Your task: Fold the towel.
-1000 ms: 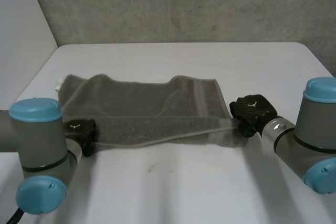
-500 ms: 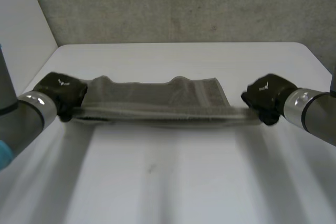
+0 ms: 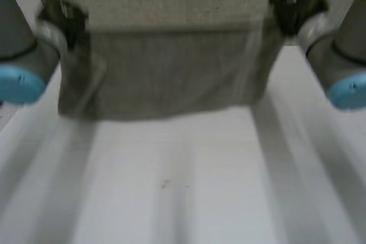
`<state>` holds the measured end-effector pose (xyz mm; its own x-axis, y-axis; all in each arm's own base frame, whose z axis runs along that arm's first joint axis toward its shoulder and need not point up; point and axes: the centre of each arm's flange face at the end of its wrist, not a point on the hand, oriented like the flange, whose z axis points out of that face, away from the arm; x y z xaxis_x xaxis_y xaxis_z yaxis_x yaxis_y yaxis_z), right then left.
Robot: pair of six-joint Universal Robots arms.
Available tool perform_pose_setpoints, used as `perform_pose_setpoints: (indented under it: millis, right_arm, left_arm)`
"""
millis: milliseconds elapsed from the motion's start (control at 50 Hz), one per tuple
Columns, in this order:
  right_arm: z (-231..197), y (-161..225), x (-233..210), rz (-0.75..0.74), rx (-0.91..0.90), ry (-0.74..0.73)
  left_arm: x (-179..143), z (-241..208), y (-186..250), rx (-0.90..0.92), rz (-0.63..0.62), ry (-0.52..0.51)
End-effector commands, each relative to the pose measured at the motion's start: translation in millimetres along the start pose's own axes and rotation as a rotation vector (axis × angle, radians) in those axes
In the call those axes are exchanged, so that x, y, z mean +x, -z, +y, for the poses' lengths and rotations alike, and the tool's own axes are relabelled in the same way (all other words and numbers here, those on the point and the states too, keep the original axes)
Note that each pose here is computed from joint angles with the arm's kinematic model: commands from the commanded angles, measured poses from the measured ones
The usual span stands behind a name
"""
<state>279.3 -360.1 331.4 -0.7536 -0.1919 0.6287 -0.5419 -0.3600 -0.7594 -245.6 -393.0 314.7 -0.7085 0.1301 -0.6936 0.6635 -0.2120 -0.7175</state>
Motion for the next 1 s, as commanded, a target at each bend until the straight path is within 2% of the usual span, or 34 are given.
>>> perform_pose_setpoints:
  millis: [20, 60, 80, 100, 120, 140, 160, 180, 200, 220, 240, 260, 280, 300, 320, 360, 380, 460, 480, 540, 660, 760, 860, 900, 920, 1000]
  right_arm:
    - [-78.8, -0.1, 71.7, 0.315, 0.392, -0.114]
    - [-79.7, 3.5, 71.7, 0.308, 0.390, -0.112]
    - [-79.7, 3.6, 71.7, 0.308, 0.390, -0.112]
    - [-74.8, 6.0, 66.5, 0.281, 0.368, -0.114]
    - [-62.1, 8.2, 53.3, 0.220, 0.322, -0.112]
    - [-61.9, 8.2, 53.2, 0.219, 0.321, -0.112]
    - [-46.3, 11.7, 38.3, 0.142, 0.268, -0.109]
    - [-30.1, 17.2, 21.8, 0.051, 0.212, -0.106]
    - [-29.9, 17.2, 21.6, 0.050, 0.211, -0.106]
    - [-9.1, 24.1, 7.0, -0.036, 0.133, -0.105]
    - [-8.9, 24.2, 6.8, -0.037, 0.133, -0.105]
    - [18.4, 34.1, -7.7, -0.126, 0.013, -0.106]
    - [36.0, 44.8, -20.4, -0.195, -0.081, -0.099]
    - [52.2, 57.7, -34.0, -0.267, -0.173, -0.086]
    - [52.4, 57.8, -34.1, -0.267, -0.174, -0.086]
    - [79.5, 84.3, -53.8, -0.389, -0.326, -0.047]
    - [79.6, 84.4, -53.9, -0.390, -0.326, -0.047]
    - [111.2, 112.9, -64.5, -0.474, -0.458, -0.020]
    - [116.3, 115.4, -64.7, -0.476, -0.472, -0.027]
    - [122.8, 119.8, -68.1, -0.474, -0.481, -0.031]
    - [130.2, 124.3, -73.8, -0.463, -0.478, -0.034]
    - [141.8, 123.4, -72.2, -0.406, -0.475, -0.072]
    - [149.2, 121.7, -66.4, -0.368, -0.496, -0.147]
    - [150.5, 121.6, -65.4, -0.365, -0.499, -0.159]
    - [150.5, 121.6, -65.4, -0.365, -0.499, -0.159]
    - [152.3, 123.0, -65.5, -0.362, -0.508, -0.175]
  left_arm:
    - [-65.8, -98.1, -5.9, 0.446, -0.321, 0.150]
    - [-83.1, -107.0, 4.1, 0.504, -0.345, 0.250]
    - [-83.1, -107.0, 4.2, 0.504, -0.345, 0.251]
    - [-74.7, -96.2, 7.9, 0.468, -0.282, 0.306]
    - [-74.6, -96.1, 8.0, 0.467, -0.282, 0.307]
    - [-56.4, -71.8, 10.5, 0.387, -0.183, 0.343]
    - [-56.2, -71.5, 10.6, 0.386, -0.182, 0.343]
    - [-40.0, -47.5, 12.7, 0.311, -0.101, 0.340]
    - [-19.8, -20.6, 20.1, 0.224, -0.001, 0.333]
    - [-19.6, -20.4, 20.2, 0.224, 0.000, 0.333]
    - [-2.2, -0.5, 29.0, 0.158, 0.079, 0.333]
    - [22.2, 23.9, 42.5, 0.078, 0.179, 0.339]
    - [22.4, 24.1, 42.7, 0.077, 0.180, 0.339]
    - [45.1, 45.3, 57.3, 0.009, 0.270, 0.334]
    - [45.3, 45.5, 57.5, 0.008, 0.271, 0.334]
    - [74.0, 75.4, 81.1, -0.078, 0.385, 0.254]
    - [74.1, 75.5, 81.2, -0.079, 0.386, 0.253]
    - [98.9, 118.7, 105.0, -0.173, 0.510, -0.016]
    - [98.4, 125.7, 107.2, -0.189, 0.523, -0.069]
    - [99.3, 129.9, 109.7, -0.196, 0.547, -0.121]
    - [102.8, 130.4, 112.8, -0.207, 0.556, -0.095]
    - [101.9, 130.8, 119.1, -0.236, 0.549, -0.035]
    - [96.4, 127.9, 123.8, -0.258, 0.522, 0.058]
    - [96.0, 130.5, 125.8, -0.282, 0.501, 0.134]
    - [96.0, 130.5, 125.8, -0.282, 0.501, 0.134]
    - [87.4, 144.4, 123.8, -0.358, 0.428, 0.196]
